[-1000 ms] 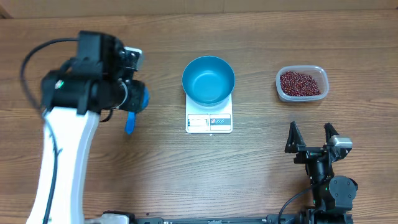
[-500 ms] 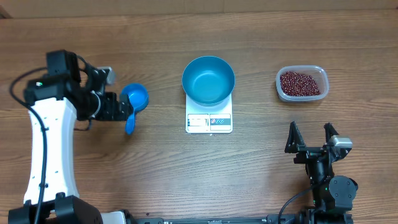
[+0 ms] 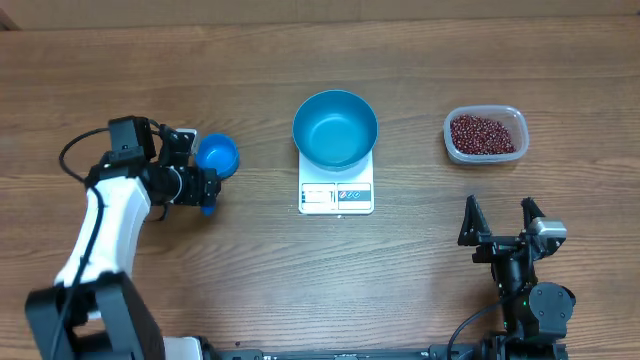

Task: Scoop item into bowl and weigh 150g on scale
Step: 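Reach the left gripper over the blue scoop handle and lower, then close the left gripper on the blue scoop handle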

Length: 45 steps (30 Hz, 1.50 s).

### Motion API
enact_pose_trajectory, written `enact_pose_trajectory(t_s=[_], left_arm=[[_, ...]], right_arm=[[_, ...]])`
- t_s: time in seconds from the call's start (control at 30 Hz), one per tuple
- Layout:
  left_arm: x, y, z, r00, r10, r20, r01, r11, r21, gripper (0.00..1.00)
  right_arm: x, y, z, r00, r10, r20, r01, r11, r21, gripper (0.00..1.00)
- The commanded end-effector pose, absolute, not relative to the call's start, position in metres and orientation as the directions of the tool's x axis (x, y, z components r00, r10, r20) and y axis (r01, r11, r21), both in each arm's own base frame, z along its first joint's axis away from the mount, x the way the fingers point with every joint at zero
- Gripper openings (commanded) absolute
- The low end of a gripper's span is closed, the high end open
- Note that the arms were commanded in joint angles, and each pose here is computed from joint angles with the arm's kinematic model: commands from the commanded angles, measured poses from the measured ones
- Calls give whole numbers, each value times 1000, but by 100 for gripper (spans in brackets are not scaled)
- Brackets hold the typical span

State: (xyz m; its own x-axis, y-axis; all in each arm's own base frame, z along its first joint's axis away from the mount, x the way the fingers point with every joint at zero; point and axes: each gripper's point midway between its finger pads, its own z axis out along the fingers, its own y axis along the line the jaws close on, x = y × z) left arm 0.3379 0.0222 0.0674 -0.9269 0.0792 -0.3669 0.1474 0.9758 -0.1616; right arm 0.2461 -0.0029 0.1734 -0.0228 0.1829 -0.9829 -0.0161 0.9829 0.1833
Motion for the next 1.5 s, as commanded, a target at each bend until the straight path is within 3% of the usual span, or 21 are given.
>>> enact_pose_trajectory(t_s=[0.0,0.3,0.37,0.57,1.07,1.2,1.27,1.47], left_arm=[[333,15,33,-948,105,-301,174,962,-212,76],[345,16,29,-942,112,-317,185,959,-213,74],[354,15,37,-931,112,-348,197,955,-220,67],[374,1,46,-892,149,-427,256,945,-204,65],[369,3,40,-904,186,-385,254,958,-133,56],[373,3,41,-900,175,-399,245,960,-132,48],[373,0,42,-904,151,-399,229,961,-155,39],[374,-5,43,-904,135,-405,228,955,-192,34]], right_arm=[[246,-6,171,-18,190,-982,-1,982,190,100],[246,-6,171,-18,190,-982,-1,982,190,100],[246,-6,171,-18,190,-982,-1,982,190,100],[246,-6,171,-18,191,-981,-1,982,191,100],[246,-6,171,-18,190,-982,-1,982,190,100],[246,-6,171,-18,190,-982,-1,982,190,100],[246,-6,171,-18,191,-981,-1,982,191,100],[246,-6,171,-18,190,-982,-1,982,190,100]])
